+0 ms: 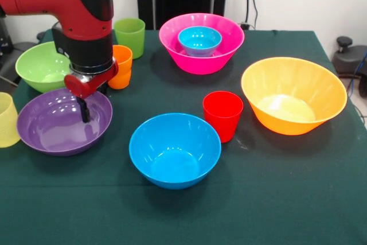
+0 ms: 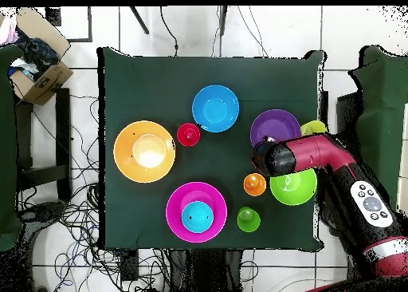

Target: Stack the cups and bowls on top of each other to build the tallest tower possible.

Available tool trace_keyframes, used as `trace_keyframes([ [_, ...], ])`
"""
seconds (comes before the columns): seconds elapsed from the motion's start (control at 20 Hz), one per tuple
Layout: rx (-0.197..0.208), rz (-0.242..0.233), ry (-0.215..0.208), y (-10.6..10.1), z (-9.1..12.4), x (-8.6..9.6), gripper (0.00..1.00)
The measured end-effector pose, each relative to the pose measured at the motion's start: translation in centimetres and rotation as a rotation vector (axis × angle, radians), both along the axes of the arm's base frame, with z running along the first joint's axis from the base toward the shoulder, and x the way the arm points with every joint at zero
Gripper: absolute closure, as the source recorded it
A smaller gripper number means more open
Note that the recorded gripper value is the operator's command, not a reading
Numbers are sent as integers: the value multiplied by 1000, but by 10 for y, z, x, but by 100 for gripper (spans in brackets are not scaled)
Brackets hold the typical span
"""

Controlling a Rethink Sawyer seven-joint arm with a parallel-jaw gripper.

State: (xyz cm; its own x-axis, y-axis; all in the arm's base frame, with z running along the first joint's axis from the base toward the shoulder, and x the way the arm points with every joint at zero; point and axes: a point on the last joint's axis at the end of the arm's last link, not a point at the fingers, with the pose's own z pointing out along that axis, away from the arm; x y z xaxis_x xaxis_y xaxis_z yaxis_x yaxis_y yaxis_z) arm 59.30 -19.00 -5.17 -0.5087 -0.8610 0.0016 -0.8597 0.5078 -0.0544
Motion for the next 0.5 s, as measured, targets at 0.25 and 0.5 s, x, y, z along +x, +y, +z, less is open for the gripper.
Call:
trace_keyframes([
  [0.25,13,0,-17,3,-5,1,0],
  [0.5,12,-1,-41,1,-2,6,100],
])
